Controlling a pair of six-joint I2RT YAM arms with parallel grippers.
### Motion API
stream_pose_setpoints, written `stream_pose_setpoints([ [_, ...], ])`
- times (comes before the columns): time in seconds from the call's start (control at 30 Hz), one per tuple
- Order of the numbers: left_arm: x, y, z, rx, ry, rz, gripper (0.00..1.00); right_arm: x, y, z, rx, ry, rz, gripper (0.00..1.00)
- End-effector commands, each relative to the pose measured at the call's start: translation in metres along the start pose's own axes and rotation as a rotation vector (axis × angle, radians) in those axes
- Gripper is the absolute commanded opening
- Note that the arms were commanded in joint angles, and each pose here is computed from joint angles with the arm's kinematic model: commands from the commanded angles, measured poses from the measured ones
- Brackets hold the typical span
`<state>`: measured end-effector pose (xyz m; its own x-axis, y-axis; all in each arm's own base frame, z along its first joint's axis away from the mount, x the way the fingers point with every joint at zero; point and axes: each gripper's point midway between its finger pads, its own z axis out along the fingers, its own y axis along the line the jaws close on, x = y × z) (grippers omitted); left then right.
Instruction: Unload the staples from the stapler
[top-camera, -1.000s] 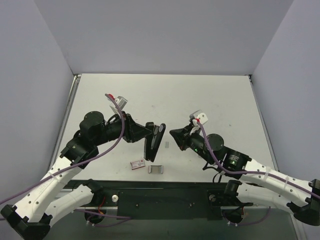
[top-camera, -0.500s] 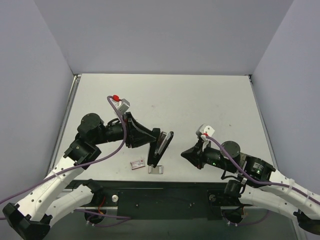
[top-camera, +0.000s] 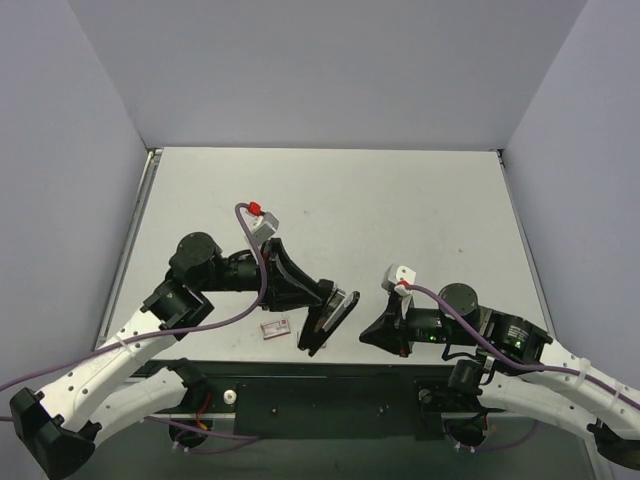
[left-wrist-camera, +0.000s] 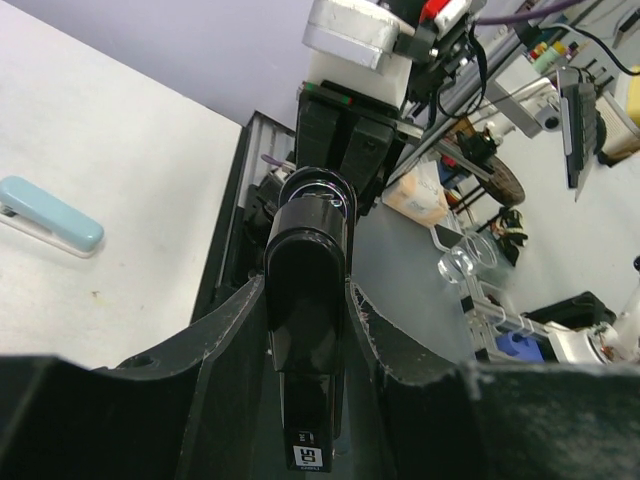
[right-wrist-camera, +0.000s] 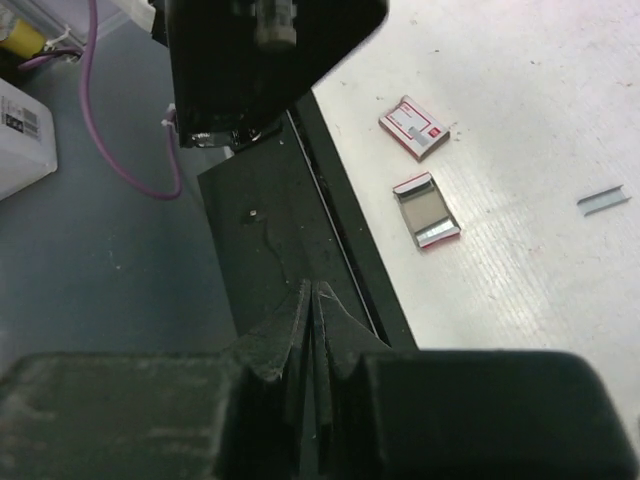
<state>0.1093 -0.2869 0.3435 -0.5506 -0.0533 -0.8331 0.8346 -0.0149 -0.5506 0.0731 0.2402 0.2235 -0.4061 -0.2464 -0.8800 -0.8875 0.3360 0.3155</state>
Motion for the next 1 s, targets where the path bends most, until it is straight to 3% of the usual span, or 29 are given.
stream_pose_setpoints([
  [0.0, -0.008, -0.027, 0.007, 0.103, -0.026, 0.098, 0.0, -0.032, 0.024, -0.008, -0.101, -0.08, -0.038, 0.0],
  [0.5, 0.029, -0.028, 0.034, 0.145, 0.086, 0.097, 0.0, -0.069, 0.04, 0.004, -0.172, -0.132, -0.041, 0.0],
  [0.97, 0.099, -0.053, 0.066, 0.241, 0.321, 0.155, 0.0, -0.09, 0.048, 0.018, -0.221, -0.091, -0.132, 0.0],
])
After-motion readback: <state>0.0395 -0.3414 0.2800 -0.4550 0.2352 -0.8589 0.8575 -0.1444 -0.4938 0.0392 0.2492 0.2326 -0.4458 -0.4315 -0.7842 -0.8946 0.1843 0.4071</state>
